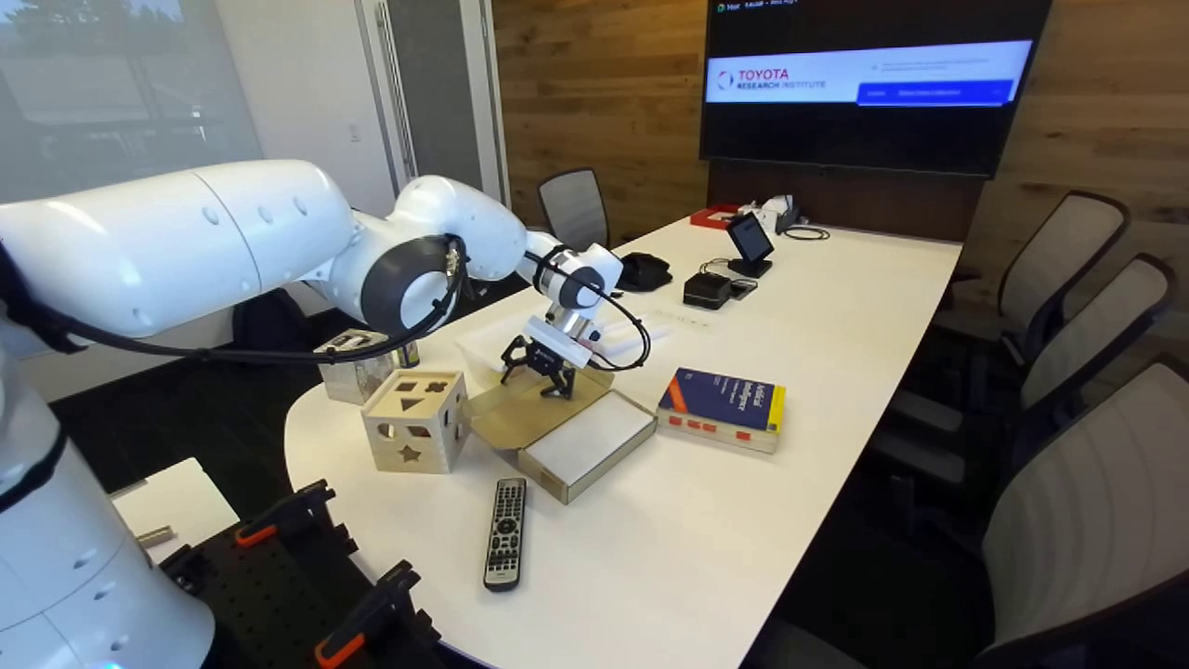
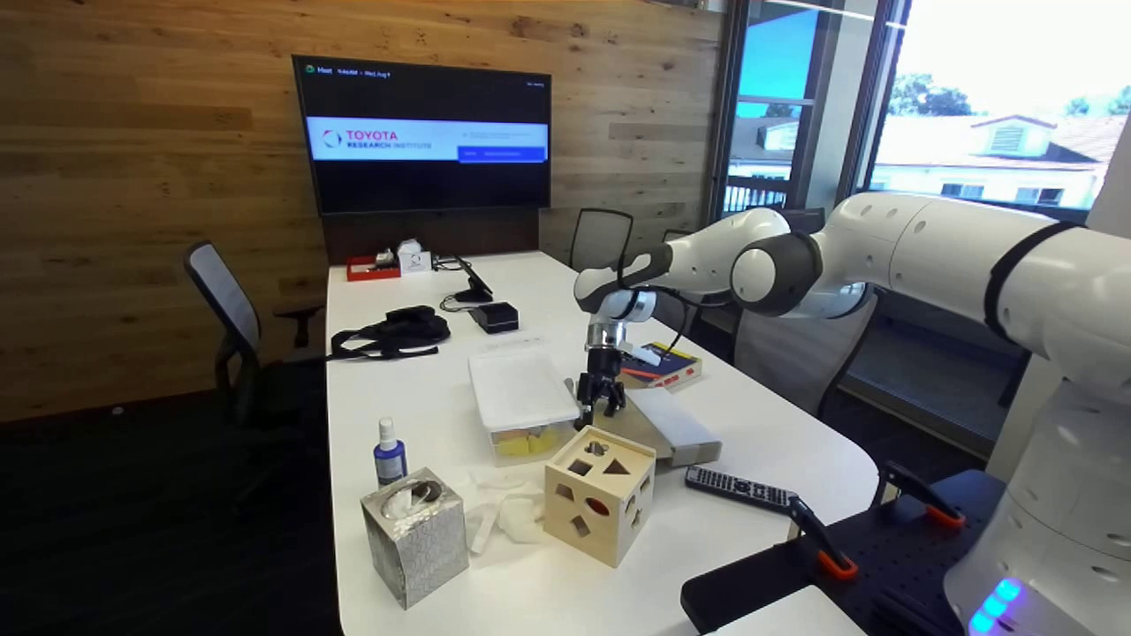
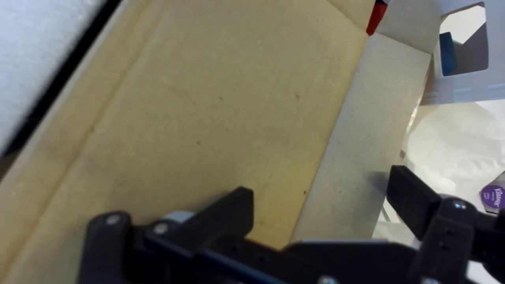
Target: Fully open the small box
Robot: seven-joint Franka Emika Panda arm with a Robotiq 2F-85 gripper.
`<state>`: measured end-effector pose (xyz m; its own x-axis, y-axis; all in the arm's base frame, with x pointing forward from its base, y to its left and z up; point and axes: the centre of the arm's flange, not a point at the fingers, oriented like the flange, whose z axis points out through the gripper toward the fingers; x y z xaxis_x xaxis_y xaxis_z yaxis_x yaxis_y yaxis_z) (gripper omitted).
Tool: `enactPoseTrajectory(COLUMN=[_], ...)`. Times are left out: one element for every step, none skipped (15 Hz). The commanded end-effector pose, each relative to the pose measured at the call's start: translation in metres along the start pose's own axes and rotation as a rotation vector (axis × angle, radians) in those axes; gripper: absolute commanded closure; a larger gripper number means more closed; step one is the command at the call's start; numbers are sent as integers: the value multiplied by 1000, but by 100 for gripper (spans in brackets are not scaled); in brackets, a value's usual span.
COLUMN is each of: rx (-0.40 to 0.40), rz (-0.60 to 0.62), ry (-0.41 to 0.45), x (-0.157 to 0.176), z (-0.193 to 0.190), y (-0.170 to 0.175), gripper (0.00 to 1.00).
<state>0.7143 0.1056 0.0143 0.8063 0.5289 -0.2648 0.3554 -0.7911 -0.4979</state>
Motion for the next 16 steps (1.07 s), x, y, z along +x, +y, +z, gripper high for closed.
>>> enactPoseTrajectory(rx=[-3, -1, 0, -6, -14, -22, -31, -42, -50, -56, -59, -62, -67, -69, -71, -73], rz=[25, 25, 28, 30, 30, 33, 35, 40, 50, 62, 75, 92, 112, 130, 160, 190], ry=[-7, -5, -4, 5, 21, 39, 57, 75, 91, 103, 113, 124, 135, 146, 158, 168], x=[-16, -24, -29, -37, -42, -48, -52, -57, -61, -66, -71, -78, -84, -91, -99, -106], z=[-25, -35, -45, -57, -68, -81, -92, -104, -116, -127, -137, -148, -157, -167, -177, -188], y=[-8, -14, -18, -23, -27, -32, -36, -40, -43, -47, -50, -53, -55, -57, -58, -57], gripper=[0, 0, 0, 0, 0, 0, 0, 0, 0, 0, 0, 0, 0, 0, 0, 0])
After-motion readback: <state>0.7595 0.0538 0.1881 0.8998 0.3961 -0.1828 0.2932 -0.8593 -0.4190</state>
